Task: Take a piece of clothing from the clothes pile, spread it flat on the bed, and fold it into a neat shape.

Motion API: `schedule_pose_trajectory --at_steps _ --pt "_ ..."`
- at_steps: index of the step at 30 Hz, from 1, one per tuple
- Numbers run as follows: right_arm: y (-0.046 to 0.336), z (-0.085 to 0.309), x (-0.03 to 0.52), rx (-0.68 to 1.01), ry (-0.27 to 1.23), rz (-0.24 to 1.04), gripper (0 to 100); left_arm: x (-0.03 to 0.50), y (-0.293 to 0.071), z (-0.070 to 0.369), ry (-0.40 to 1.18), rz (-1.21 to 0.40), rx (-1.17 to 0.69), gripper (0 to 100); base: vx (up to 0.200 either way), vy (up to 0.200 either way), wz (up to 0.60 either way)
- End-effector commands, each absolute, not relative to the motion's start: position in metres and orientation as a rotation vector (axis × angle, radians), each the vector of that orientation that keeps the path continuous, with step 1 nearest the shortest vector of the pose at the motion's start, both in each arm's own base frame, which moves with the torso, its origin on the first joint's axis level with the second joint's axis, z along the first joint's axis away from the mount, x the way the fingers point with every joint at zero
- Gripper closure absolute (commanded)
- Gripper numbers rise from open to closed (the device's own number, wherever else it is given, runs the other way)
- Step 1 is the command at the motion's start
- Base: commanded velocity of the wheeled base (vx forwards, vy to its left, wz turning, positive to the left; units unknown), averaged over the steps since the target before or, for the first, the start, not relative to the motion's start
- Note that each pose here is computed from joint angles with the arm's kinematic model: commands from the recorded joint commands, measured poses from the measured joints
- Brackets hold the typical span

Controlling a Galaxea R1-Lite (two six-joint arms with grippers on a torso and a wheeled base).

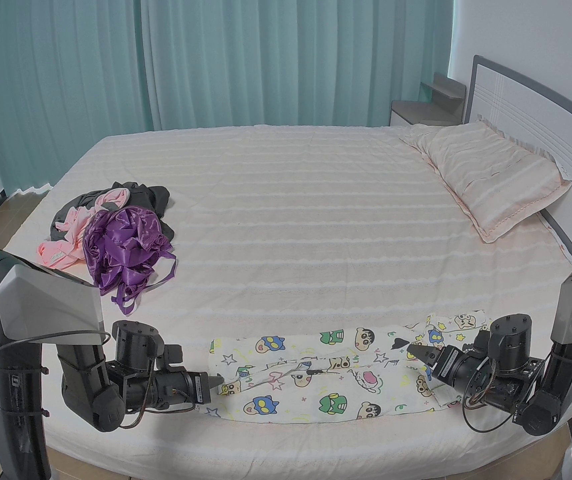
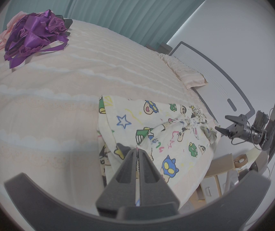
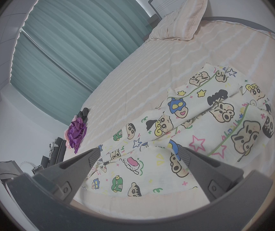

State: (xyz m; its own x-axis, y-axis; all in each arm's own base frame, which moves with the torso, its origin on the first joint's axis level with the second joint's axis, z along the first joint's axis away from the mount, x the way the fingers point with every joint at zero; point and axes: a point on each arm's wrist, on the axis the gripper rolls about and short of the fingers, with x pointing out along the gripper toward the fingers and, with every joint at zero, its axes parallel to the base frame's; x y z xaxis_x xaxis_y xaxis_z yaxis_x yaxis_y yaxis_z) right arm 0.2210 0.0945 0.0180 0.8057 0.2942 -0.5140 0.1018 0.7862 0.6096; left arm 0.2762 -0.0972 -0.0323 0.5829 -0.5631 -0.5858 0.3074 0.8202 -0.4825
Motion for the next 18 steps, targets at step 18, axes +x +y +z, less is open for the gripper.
schedule_pose_trajectory --at_steps 18 --pt "0.095 0.018 0.221 0.668 0.639 0.111 0 0.26 -0.091 -0.02 0.776 -0.49 -0.268 100 0.0 0.0 0.0"
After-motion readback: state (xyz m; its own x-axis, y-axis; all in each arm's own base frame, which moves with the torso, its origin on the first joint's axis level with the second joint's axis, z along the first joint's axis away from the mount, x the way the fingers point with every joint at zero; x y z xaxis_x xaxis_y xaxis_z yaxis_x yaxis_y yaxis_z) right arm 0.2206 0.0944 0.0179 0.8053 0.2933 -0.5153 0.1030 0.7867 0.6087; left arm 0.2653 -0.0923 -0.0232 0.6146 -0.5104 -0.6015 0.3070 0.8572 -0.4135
